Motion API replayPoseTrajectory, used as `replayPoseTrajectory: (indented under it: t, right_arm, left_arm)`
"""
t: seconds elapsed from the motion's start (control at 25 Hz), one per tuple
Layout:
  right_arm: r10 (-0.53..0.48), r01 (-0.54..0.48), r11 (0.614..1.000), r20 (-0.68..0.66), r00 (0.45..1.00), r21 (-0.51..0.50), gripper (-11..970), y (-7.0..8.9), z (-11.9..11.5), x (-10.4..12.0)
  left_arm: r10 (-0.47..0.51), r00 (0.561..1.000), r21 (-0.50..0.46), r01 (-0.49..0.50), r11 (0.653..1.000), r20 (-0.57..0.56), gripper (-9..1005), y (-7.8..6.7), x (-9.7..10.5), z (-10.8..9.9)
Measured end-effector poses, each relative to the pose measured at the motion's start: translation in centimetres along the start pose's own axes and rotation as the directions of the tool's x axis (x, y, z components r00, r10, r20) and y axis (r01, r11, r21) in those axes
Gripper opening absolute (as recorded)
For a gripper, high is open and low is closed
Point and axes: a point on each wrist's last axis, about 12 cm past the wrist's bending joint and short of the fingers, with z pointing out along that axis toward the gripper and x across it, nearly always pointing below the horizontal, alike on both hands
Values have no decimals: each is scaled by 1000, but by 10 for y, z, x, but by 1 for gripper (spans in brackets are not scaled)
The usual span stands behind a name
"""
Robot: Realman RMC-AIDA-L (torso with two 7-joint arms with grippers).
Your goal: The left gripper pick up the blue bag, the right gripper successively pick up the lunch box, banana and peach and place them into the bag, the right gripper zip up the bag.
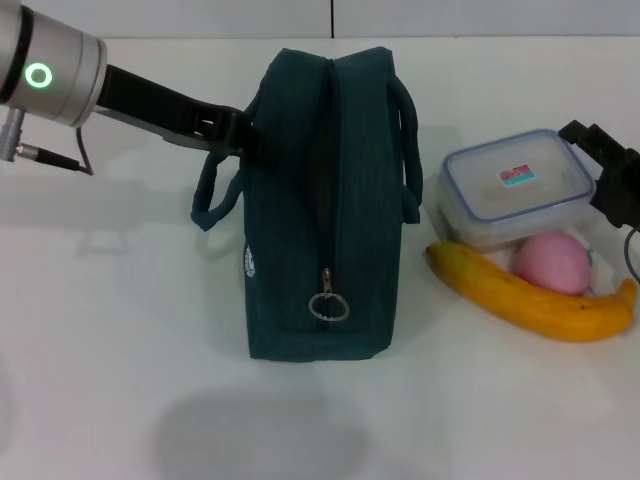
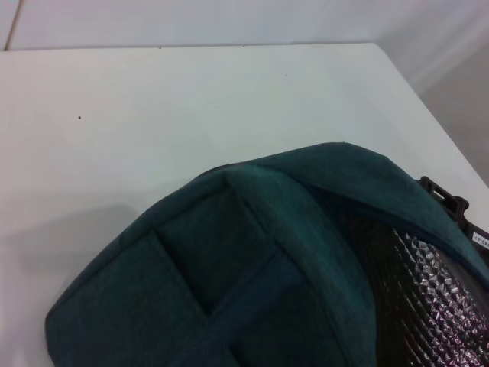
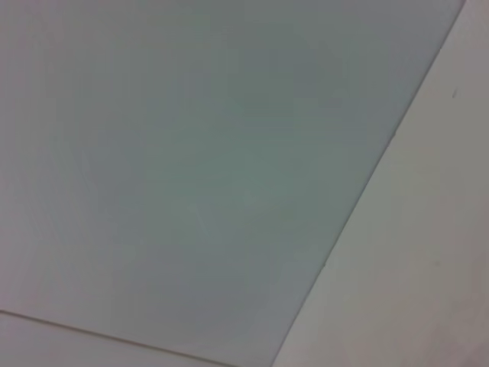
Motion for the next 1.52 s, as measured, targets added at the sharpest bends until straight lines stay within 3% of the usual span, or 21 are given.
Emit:
replayPoseTrajectory:
  t: [0.08, 0.4, 0.68, 0.88, 1.12, 1.28, 1.52]
  right_arm:
    - [0, 0, 1000, -3, 1000, -5, 810, 0, 0, 0]
    - [6, -6, 1000, 2, 1000, -5, 565, -2, -6, -1]
    - [5, -5, 998, 1, 1000, -65, 368, 3, -12, -2]
    - [1, -1, 998, -1, 1000, -67, 150, 3, -11, -2]
    - [8, -8, 997, 6, 1000, -74, 87, 5, -9, -3]
    - [135, -133, 987, 15, 991, -91, 88, 7, -8, -2]
    - [334, -324, 932, 42, 942, -163, 88, 11, -12, -7]
  left_arm:
    - [0, 1000, -1, 0, 1000, 0, 55, 1, 1, 0]
    - [-3, 1000, -2, 3, 1000, 0, 55, 3, 4, -1]
    - [13, 1000, -2, -13, 1000, 0, 55, 3, 4, -1]
    - [25, 1000, -2, -25, 1000, 0, 54, 2, 4, -1]
    - [31, 1000, -2, -31, 1000, -1, 54, 3, 4, -1]
    - [31, 1000, 2, -31, 1000, -1, 54, 2, 4, 1]
    - [30, 1000, 0, -30, 1000, 7, 54, 2, 3, 2]
